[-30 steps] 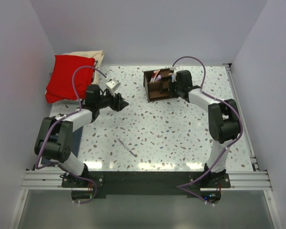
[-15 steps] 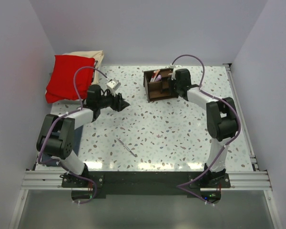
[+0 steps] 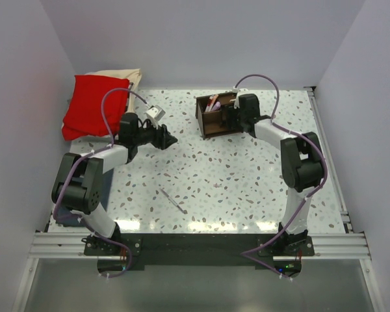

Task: Sort the stationery into containers
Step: Place the stationery in the storage box, then move the pen to the center of the board.

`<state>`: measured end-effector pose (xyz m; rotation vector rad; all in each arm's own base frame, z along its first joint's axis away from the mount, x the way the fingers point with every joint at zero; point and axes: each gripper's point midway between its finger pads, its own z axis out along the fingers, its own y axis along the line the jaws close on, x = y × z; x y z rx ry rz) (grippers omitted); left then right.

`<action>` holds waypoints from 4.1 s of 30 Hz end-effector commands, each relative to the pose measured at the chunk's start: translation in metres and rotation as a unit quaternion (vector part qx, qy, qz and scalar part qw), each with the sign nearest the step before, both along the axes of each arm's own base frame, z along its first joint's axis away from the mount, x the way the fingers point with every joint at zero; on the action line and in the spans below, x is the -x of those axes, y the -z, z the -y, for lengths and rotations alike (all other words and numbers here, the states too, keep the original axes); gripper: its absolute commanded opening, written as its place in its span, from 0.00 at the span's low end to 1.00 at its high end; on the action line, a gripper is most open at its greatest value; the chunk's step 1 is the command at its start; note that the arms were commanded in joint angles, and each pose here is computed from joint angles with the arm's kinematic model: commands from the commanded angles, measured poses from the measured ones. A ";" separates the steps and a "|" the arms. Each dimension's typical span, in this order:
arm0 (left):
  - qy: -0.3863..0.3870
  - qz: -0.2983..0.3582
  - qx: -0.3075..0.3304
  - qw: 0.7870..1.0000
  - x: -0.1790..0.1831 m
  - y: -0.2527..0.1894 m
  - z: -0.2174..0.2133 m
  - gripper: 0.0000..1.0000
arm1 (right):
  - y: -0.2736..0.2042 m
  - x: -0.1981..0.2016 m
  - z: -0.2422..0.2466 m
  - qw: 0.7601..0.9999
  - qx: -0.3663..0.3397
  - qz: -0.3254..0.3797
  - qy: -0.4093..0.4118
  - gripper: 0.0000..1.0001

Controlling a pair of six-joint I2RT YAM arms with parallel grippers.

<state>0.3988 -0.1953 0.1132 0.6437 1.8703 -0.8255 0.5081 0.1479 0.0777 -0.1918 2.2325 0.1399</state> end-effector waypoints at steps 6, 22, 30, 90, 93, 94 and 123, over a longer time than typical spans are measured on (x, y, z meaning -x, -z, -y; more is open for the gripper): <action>0.013 0.031 0.013 0.999 -0.015 -0.027 0.003 0.57 | -0.057 0.023 0.006 0.999 -0.030 0.028 0.016 0.63; 0.151 0.019 -0.139 0.978 0.070 0.010 -0.019 0.57 | -0.030 0.170 -0.034 0.929 -0.018 -0.075 -0.361 0.57; 0.294 0.034 -0.227 0.928 0.138 0.034 -0.035 0.58 | -0.036 0.212 -0.088 0.833 0.014 -0.043 -0.551 0.51; 0.382 0.008 -0.260 0.887 0.179 0.124 0.032 0.23 | -0.008 0.269 -0.062 0.799 0.095 -0.039 -0.592 0.46; 0.363 -0.004 -0.265 0.893 0.173 0.126 0.032 0.18 | -0.001 0.269 -0.064 0.786 0.097 -0.040 -0.609 0.46; 0.360 -0.009 -0.269 0.893 0.171 0.129 0.031 0.17 | 0.000 0.267 -0.065 0.782 0.099 -0.040 -0.614 0.46; 0.317 -0.050 -0.258 0.911 0.153 0.134 0.024 0.08 | 0.044 0.274 -0.089 0.765 0.122 -0.040 -0.632 0.36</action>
